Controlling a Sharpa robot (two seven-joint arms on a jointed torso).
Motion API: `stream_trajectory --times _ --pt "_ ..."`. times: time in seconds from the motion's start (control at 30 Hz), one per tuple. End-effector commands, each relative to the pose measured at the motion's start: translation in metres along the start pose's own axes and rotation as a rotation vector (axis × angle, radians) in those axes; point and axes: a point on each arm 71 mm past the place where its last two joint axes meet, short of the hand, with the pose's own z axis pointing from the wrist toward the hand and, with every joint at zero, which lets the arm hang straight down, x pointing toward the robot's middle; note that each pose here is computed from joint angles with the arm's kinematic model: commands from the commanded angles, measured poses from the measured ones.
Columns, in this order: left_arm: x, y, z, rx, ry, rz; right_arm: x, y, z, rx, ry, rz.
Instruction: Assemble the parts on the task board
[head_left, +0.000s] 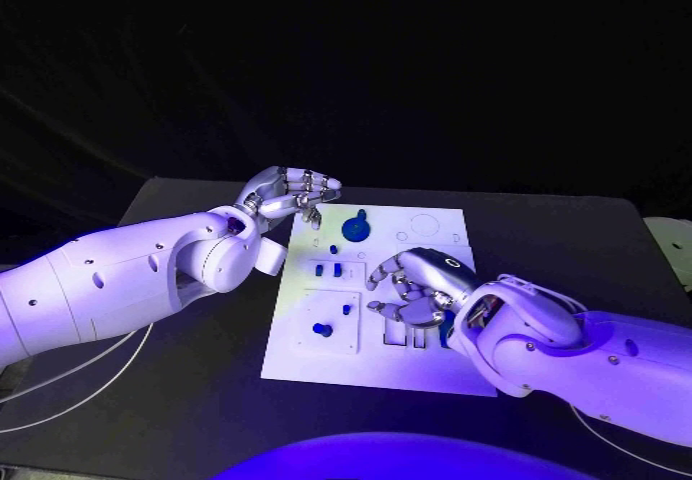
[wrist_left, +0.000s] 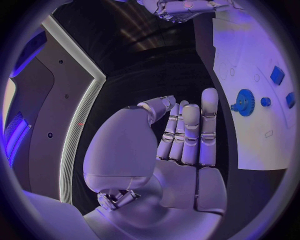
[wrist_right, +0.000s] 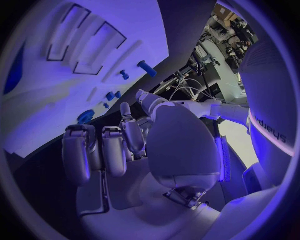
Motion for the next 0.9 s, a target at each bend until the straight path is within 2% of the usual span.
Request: stream_trajectory --times 0.03,0.23,0.47,0.63,0.9 --pt "0.0023 0.0001 -0.0009 0.005 0.021 -0.005 -0.018 -0.016 -0.014 0.091 0.01 0.142" --pt "0.0028 0.0012 -0.0021 0.002 0.024 -0.006 -0.039 -0.044 -0.043 0.219 0.049 0.113" --pt "0.0049 0.0008 -0.0034 0.004 0.034 -0.011 -0.048 -0.071 -0.072 0.34 0.062 0.073" --pt "0.0045 0.0014 -0.0044 -0.001 0.035 -0.011 -0.049 -0.079 -0.082 0.392 0.049 0.042" --pt "0.0051 0.0019 -0.0057 -0.002 0.039 -0.012 -0.035 -0.079 -0.086 0.44 0.068 0.017"
